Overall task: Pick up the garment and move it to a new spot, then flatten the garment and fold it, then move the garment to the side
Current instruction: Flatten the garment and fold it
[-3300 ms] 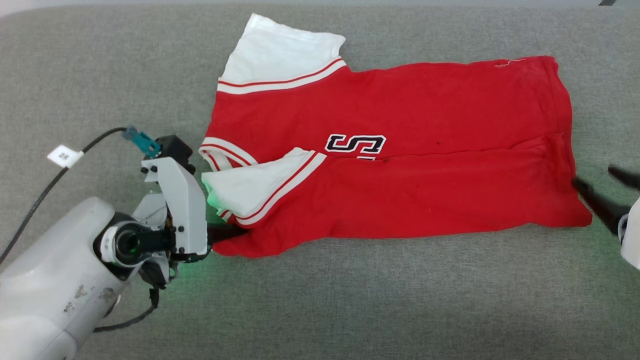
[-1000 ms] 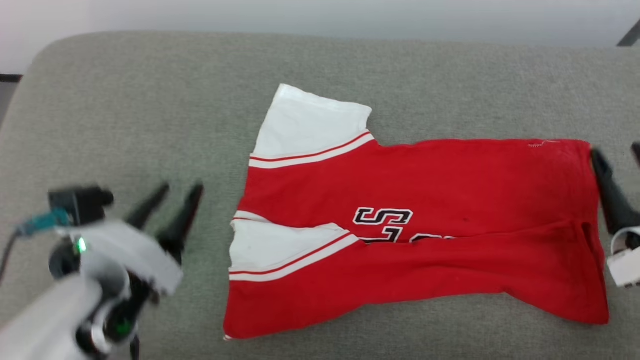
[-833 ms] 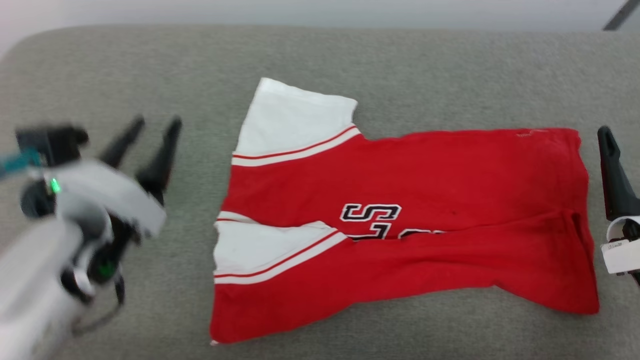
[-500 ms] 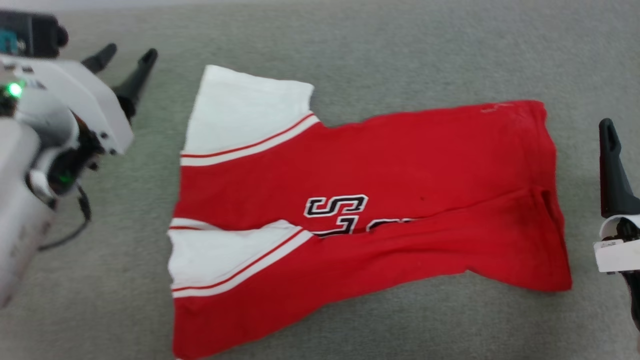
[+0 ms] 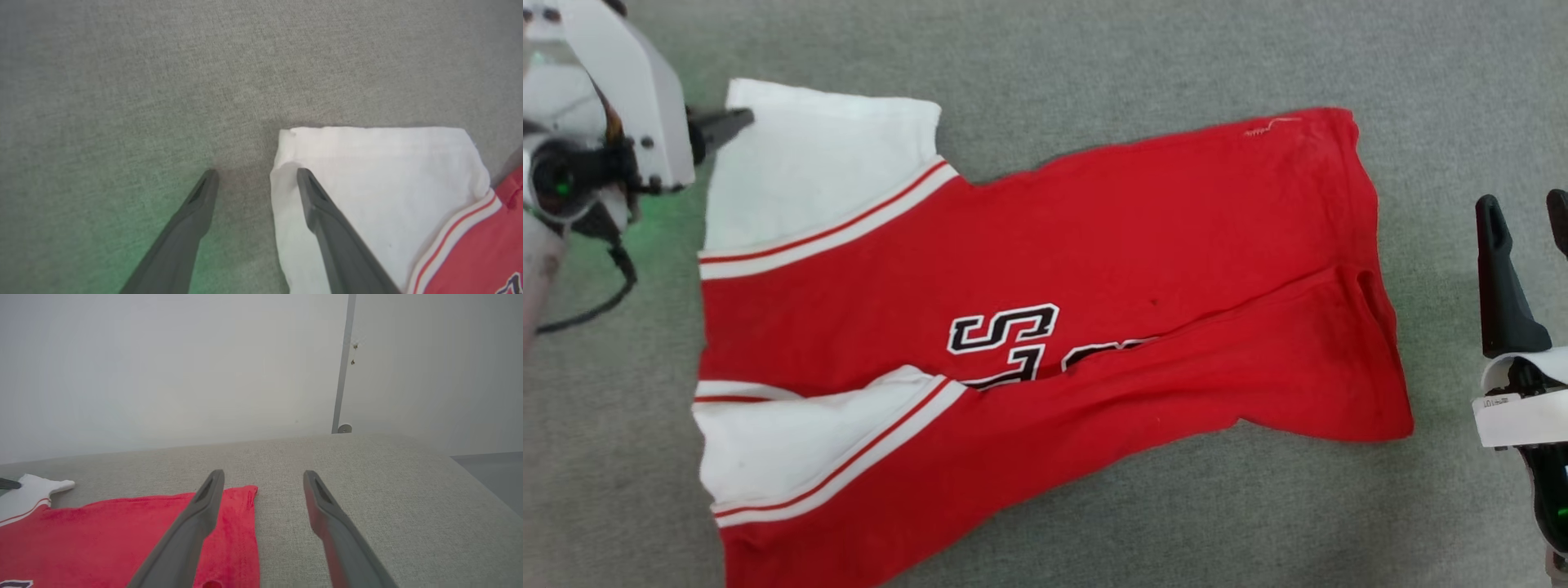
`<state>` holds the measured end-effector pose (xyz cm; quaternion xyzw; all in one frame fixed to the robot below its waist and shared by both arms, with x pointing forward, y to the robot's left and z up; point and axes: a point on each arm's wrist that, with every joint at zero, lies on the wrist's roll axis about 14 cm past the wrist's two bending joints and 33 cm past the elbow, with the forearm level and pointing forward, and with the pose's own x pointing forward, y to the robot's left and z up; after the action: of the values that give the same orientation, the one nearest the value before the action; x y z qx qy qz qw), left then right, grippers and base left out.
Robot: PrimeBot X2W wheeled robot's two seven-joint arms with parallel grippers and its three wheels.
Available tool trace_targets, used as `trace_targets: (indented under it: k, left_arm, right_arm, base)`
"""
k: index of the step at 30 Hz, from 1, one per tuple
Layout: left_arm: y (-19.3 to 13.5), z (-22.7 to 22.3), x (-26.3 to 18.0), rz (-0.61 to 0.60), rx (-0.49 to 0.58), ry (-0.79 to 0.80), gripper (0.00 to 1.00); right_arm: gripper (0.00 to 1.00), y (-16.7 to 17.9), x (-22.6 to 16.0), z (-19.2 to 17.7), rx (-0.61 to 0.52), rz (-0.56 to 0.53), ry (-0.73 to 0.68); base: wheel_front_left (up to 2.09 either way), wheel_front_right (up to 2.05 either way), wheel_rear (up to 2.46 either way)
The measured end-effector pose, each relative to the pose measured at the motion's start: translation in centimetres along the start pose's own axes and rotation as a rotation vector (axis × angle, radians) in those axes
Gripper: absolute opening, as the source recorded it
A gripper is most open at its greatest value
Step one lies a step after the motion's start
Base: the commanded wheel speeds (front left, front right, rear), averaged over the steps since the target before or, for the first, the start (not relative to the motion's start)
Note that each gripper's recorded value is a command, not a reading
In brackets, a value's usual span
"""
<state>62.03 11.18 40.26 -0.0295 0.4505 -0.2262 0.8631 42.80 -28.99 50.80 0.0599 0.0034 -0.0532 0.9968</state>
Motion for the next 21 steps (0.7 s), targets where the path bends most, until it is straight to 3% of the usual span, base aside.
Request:
trace_targets:
  k: [5, 6, 7, 8, 9, 15, 18, 21]
  left_arm:
    - [-1.4, -0.3, 2.0, -0.057, -0.034, 0.08, 1.0]
    - [-1.6, -0.4, 2.3, -0.066, -0.039, 0.096, 0.84]
    - [-1.8, -0.4, 2.4, -0.073, -0.039, 0.109, 0.4]
    - [-1.9, -0.4, 2.6, -0.077, -0.038, 0.114, 0.07]
    - [-2.0, -0.4, 2.7, -0.08, -0.038, 0.114, 0.0]
    - [-3.5, -0.9, 2.7, -0.119, -0.027, 0.126, 0.0]
    - [-3.7, -1.0, 2.4, -0.13, -0.02, 0.12, 0.0]
    - [-4.0, -1.1, 2.2, -0.14, -0.013, 0.114, 0.0]
  right_arm:
    - [1.0, -0.6, 0.0, -1.0, -0.013, -0.017, 0.031]
    - [1.0, -0.7, 0.0, -1.2, -0.015, -0.02, 0.036]
    - [1.0, -0.8, 0.0, -1.3, -0.016, -0.021, 0.04]
    - [1.0, -0.7, 0.0, -1.4, -0.018, -0.019, 0.045]
    - [1.0, -0.6, 0.1, -1.6, -0.021, -0.013, 0.055]
    - [1.0, 0.4, 1.9, -2.1, -0.05, 0.056, 0.154]
    - [1.0, 1.4, 3.8, -3.4, -0.132, 0.13, 0.301]
    - [1.0, 1.8, 5.7, -4.8, -0.145, 0.161, 0.457]
  base:
    - [0.0, 0.0, 0.0]
    - [0.0, 0.0, 0.0]
    - [0.0, 0.0, 0.0]
    - [0.0, 0.0, 0.0]
    - [0.0, 0.0, 0.0]
    - [0.0, 0.0, 0.0]
    - [0.0, 0.0, 0.0]
    - [0.0, 0.0, 0.0]
